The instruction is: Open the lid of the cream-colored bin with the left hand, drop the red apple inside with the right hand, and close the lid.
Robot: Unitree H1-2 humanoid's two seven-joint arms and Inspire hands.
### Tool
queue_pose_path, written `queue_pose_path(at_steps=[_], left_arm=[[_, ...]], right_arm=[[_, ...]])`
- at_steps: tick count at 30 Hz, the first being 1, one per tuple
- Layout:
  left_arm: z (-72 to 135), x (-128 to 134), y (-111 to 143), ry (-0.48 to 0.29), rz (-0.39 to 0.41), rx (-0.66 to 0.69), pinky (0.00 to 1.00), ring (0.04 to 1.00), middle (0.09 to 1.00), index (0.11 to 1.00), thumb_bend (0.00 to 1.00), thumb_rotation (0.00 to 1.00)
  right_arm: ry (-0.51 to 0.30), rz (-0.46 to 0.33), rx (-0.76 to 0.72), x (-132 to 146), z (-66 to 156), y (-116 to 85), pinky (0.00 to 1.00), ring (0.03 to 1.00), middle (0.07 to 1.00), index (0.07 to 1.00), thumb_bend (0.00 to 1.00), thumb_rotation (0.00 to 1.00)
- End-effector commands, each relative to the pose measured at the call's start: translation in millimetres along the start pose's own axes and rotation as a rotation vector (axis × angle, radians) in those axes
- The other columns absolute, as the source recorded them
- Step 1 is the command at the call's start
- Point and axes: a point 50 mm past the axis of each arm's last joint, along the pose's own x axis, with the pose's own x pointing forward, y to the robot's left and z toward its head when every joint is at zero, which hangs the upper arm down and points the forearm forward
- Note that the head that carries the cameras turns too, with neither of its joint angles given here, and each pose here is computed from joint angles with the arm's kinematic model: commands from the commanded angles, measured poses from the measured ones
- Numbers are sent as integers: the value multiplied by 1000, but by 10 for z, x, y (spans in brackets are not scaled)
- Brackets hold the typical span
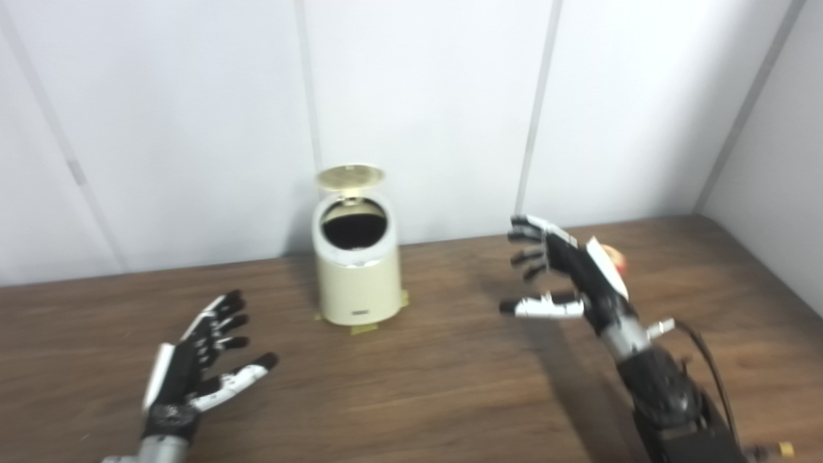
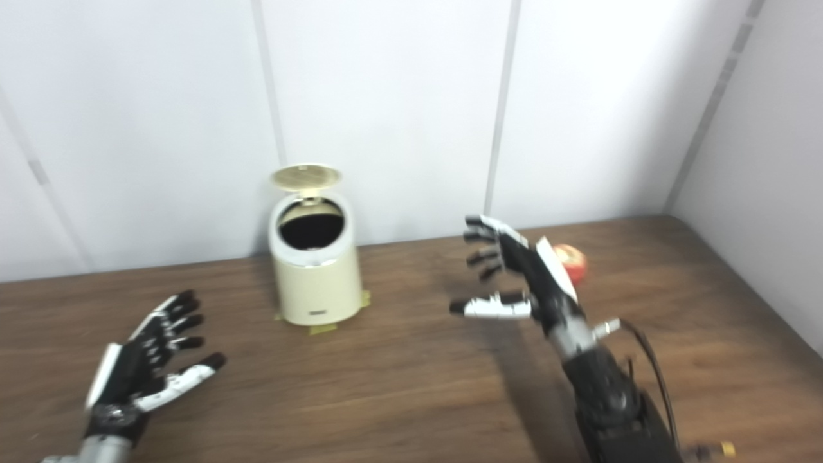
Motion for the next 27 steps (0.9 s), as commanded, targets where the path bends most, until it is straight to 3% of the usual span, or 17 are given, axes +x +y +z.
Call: queue_pose_path(at_steps=[1, 6, 11, 14, 17, 22, 24, 27], left_arm=[[-32, -43, 61, -1, 13, 12, 746, 840, 887, 910, 819, 177], [-22, -52, 147, 1, 18, 28, 741, 836, 888, 917, 767, 142], [-20, -58, 190, 16, 22, 45, 729, 826, 874, 913, 766, 159], [0, -59, 202, 21, 24, 52, 720, 817, 868, 906, 751, 142], [-3, -54, 214, 17, 22, 43, 723, 811, 864, 904, 734, 118], [14, -57, 193, 17, 16, 28, 721, 823, 875, 915, 711, 71], [30, -60, 187, 18, 13, 30, 726, 829, 881, 920, 704, 72], [38, -54, 177, 17, 15, 21, 712, 829, 885, 925, 663, 61]], right_arm=[[-80, -77, -59, 210, 252, -229, 506, 637, 777, 801, 760, 47], [-62, -180, -143, 345, 265, -588, 550, 696, 804, 795, 783, 94], [6, -247, -252, 401, 195, -992, 640, 762, 842, 815, 779, 169], [33, -257, -276, 390, 175, -1200, 588, 733, 840, 831, 746, 138], [61, -265, -285, 361, 130, -1312, 560, 704, 809, 829, 743, 116], [171, -278, -323, 314, -45, -1383, 701, 792, 839, 856, 780, 171], [211, -246, -315, 297, -123, -1407, 773, 852, 882, 891, 777, 182], [272, -198, -283, 268, -259, -1418, 782, 887, 923, 921, 808, 221]])
